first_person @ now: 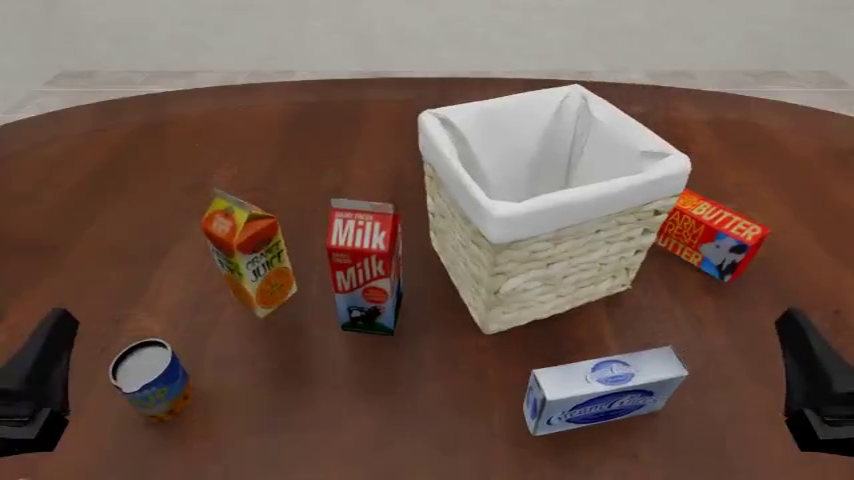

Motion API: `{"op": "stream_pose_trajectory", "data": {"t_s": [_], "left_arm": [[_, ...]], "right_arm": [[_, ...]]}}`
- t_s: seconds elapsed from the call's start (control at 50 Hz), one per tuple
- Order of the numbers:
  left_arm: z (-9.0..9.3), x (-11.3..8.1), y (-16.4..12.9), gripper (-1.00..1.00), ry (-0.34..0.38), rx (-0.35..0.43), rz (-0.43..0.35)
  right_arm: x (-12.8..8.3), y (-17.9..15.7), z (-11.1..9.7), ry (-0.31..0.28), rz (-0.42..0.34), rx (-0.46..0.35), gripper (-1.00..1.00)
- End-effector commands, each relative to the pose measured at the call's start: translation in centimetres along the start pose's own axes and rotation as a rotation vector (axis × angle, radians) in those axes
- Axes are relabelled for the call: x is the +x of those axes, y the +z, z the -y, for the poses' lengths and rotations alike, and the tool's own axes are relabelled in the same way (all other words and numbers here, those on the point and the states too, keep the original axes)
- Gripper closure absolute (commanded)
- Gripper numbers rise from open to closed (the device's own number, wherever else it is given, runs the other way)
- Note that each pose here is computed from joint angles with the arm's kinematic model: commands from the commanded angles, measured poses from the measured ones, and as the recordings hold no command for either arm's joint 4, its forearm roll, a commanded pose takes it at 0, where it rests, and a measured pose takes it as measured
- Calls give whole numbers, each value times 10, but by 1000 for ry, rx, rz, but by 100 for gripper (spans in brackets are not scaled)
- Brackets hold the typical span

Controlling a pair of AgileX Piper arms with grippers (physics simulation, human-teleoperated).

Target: Pick up the orange juice, and put it in the basket.

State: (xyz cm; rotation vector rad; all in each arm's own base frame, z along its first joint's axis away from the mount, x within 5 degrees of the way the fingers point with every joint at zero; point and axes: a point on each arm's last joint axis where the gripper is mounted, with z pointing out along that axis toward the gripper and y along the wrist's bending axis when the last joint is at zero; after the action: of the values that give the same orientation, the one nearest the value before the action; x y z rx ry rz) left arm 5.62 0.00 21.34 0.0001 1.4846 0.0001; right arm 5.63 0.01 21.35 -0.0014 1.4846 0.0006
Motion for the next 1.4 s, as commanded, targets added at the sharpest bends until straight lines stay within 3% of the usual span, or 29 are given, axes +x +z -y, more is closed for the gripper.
{"op": "stream_pose_trajectory", "data": {"t_s": [0.02, 0.34, 0.42, 0.48, 0.6, 0.64, 0.74, 0.78, 0.82, 0.84, 0.92, 1.04, 1.22, 1.28, 1.38, 1.4], "left_arm": [[0, 0, 1, -100, 2, 1, -4], [0, 1, 0, -100, 0, 8, -12], [3, -4, 0, -100, 46, 49, 11], [3, -7, 2, -100, 38, 47, 13], [5, -27, 13, -100, 43, 76, 29], [8, -45, 17, -100, 62, 114, 56], [10, -56, 30, -100, 68, 120, 62], [15, -58, 39, -100, 35, 161, 30], [15, -66, 51, -100, 35, 151, 21], [18, -72, 56, -100, -3, 167, 8], [23, -83, 71, -100, -1, 193, -9], [32, -89, 93, -100, 80, 224, -46], [41, -105, 109, -100, 96, 260, -86], [43, -104, 115, -100, 99, 267, -104], [43, -96, 131, -100, 182, 251, -142], [41, -95, 135, -100, 165, 238, -157]], "right_arm": [[-1, 0, 0, -3, -2, -6, -100], [0, 0, -1, -14, -6, -24, -100], [0, 0, -2, -20, -8, -32, -100], [0, 0, -2, -21, -8, -36, -100], [0, 1, -3, -23, -7, -48, -100], [1, 0, -3, -31, -10, -53, -100], [0, 0, -3, -30, -9, -58, -100], [0, 0, -3, -29, -10, -61, -100], [1, 1, -4, -25, -13, -67, -100], [0, 1, -4, -35, -7, -67, -100], [0, 1, -4, -23, -9, -73, -100], [0, 1, -5, -32, -10, -85, -100], [1, 0, -6, -38, -19, -99, -100], [1, 0, -6, -42, -18, -104, -100], [1, 0, -6, -49, -18, -105, -100], [1, 0, -6, -50, -17, -107, -100]]}}
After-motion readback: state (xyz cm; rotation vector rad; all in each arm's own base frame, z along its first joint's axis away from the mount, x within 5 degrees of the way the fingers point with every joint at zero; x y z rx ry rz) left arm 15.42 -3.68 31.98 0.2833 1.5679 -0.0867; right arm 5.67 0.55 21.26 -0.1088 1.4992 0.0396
